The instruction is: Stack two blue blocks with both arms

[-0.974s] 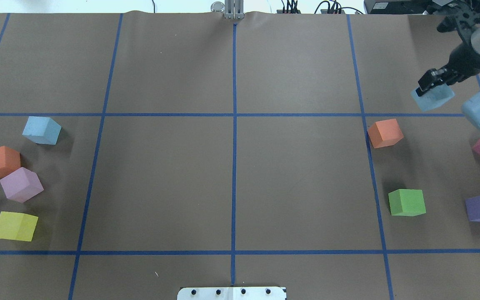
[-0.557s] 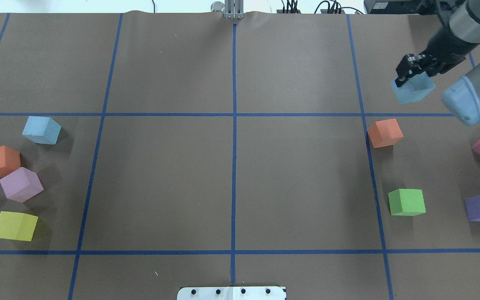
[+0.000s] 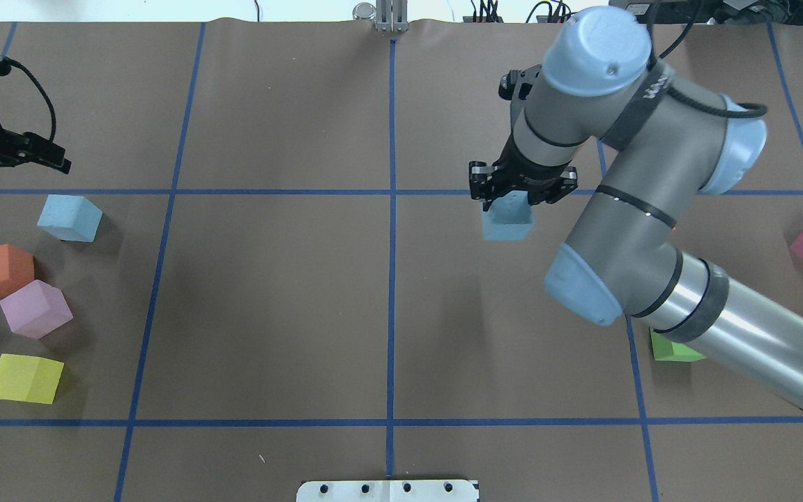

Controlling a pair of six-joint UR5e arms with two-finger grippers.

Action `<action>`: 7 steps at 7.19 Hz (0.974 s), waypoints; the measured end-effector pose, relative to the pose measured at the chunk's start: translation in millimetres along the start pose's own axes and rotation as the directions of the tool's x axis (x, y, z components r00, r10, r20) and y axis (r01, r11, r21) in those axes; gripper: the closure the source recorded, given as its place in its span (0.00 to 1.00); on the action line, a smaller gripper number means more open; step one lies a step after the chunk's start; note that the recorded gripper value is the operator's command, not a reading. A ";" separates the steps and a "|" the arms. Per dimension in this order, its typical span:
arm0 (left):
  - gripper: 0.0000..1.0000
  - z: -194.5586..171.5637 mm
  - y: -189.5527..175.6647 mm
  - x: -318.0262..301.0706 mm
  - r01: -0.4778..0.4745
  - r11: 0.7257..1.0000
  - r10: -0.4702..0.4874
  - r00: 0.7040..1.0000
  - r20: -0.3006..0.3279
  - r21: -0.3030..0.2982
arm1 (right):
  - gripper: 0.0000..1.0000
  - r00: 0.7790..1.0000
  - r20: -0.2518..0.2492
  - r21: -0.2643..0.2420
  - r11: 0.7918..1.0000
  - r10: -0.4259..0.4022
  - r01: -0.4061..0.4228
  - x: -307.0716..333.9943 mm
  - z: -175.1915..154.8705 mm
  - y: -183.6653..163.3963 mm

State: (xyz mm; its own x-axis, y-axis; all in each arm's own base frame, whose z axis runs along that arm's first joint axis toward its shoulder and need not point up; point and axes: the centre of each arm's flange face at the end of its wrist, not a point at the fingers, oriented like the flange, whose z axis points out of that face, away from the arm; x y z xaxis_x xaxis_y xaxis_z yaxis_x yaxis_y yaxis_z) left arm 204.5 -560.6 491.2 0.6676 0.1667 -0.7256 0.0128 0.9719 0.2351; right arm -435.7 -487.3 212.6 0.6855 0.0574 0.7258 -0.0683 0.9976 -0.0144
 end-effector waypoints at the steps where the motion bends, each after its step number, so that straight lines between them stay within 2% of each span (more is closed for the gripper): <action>1: 0.03 11.4 1.2 9.6 -0.009 1.000 0.009 1.000 0.015 -0.004 | 0.43 1.000 -0.009 0.005 1.000 0.013 -0.013 -24.4 13.8 14.6; 5: 0.03 35.8 11.5 -3.6 -0.082 0.996 0.083 0.995 0.061 -0.016 | 0.44 0.998 -0.018 0.044 0.997 0.060 -0.059 -99.2 86.4 49.9; 7: 0.03 49.2 22.8 -20.4 -0.097 0.995 0.098 0.993 0.064 -0.017 | 0.43 0.998 -0.018 0.054 0.996 0.067 -0.066 -120.3 95.3 59.8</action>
State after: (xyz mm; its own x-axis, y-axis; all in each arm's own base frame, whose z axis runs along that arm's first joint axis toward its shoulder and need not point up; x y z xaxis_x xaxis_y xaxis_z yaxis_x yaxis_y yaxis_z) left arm 227.8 -550.0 543.1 0.7122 0.2501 -0.6559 -0.0646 0.9538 0.2936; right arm -591.3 -438.3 190.0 0.6921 0.1250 0.7109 -0.1523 0.9880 -0.0255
